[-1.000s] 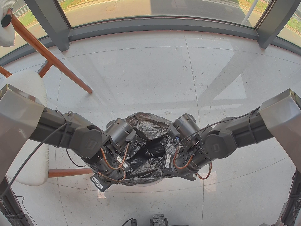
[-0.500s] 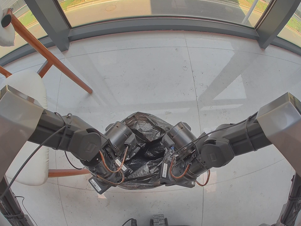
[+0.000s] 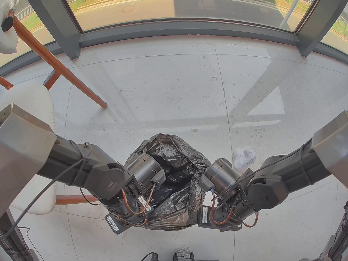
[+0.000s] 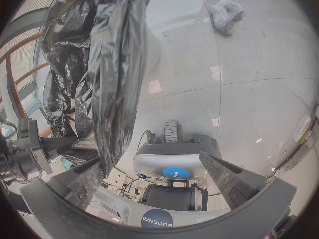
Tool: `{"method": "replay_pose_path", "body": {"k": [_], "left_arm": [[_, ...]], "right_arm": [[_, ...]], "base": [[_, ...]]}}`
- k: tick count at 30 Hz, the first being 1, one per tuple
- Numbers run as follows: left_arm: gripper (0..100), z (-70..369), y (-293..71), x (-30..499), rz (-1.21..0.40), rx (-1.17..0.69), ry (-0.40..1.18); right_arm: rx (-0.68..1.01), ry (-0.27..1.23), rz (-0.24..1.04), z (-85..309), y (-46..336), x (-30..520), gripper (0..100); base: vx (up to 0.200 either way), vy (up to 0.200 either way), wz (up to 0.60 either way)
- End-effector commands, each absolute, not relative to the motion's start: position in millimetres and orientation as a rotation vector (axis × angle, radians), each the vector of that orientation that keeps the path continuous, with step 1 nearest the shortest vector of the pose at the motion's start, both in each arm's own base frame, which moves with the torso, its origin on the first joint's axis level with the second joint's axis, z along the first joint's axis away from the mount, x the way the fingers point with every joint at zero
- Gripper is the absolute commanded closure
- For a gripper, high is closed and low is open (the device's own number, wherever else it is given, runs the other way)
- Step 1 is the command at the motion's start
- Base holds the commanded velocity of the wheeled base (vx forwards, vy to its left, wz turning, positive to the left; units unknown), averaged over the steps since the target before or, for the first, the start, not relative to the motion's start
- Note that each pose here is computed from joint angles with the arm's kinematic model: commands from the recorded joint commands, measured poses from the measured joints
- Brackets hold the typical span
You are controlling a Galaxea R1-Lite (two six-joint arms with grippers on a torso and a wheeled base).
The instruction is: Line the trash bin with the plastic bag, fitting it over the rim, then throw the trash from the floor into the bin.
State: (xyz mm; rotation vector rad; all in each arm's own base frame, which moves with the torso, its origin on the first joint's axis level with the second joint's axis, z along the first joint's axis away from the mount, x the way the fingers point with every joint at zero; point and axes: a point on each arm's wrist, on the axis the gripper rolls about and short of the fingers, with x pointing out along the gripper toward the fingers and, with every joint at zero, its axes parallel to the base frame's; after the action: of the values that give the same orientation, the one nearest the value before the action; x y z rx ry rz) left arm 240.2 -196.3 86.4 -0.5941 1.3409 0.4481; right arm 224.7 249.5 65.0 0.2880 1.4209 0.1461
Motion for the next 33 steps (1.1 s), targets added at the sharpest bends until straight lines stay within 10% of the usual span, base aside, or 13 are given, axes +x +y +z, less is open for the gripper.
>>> {"method": "replay_pose_path", "body": {"k": [1,4,5,33], "left_arm": [[100,79.3,-199.5,234.4,0.444,-0.551,1.363],[100,74.6,-199.8,235.5,0.434,-0.552,1.356],[0,72.0,-199.4,235.8,0.432,-0.556,1.352],[0,82.1,-154.0,214.3,0.377,-0.451,1.171]], "right_arm": [[0.298,1.411,0.136,72.3,236.9,219.4,0],[0.301,1.404,0.134,72.4,236.1,220.1,0],[0.305,1.401,0.133,73.0,235.8,221.2,0],[0.398,1.264,0.086,90.3,228.3,270.8,0]], "base": [[0.0,0.0,0.0],[0.0,0.0,0.0],[0.0,0.0,0.0],[0.0,0.0,0.0]]}}
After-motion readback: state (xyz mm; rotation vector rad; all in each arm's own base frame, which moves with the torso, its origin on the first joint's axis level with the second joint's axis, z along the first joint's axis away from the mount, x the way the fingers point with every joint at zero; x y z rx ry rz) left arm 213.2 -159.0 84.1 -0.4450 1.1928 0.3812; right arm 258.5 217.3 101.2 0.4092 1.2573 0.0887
